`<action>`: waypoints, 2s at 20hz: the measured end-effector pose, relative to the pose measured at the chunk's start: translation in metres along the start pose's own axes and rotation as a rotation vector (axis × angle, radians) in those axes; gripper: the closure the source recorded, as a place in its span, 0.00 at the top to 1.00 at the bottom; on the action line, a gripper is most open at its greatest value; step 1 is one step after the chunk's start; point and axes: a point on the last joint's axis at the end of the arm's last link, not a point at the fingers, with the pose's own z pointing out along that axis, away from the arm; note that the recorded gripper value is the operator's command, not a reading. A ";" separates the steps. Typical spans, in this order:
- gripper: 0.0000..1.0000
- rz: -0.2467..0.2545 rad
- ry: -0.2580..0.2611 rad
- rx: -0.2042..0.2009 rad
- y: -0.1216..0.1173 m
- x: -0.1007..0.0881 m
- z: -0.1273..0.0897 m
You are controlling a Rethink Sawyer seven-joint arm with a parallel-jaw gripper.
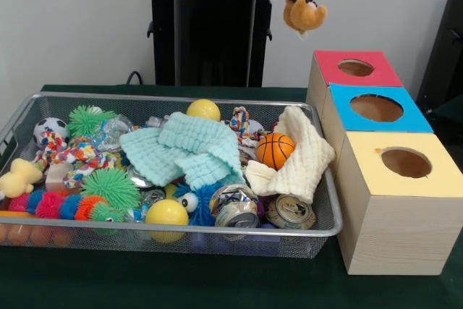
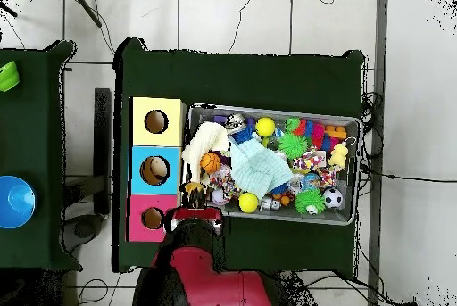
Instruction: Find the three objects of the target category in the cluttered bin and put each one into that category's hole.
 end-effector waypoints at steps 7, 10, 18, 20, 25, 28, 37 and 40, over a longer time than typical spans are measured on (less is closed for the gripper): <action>0.00 0.008 0.028 0.000 0.037 0.016 -0.007; 0.00 0.016 0.043 -0.002 0.049 0.022 -0.007; 0.00 0.064 0.088 0.002 0.062 0.033 0.000; 0.00 0.072 0.094 0.004 0.063 0.034 0.003; 0.00 0.088 0.088 0.011 0.061 0.037 0.012; 0.00 0.107 0.067 0.018 0.059 0.037 0.018; 0.00 0.160 0.067 0.042 0.072 0.040 0.018; 0.00 0.178 0.067 0.047 0.079 0.040 0.015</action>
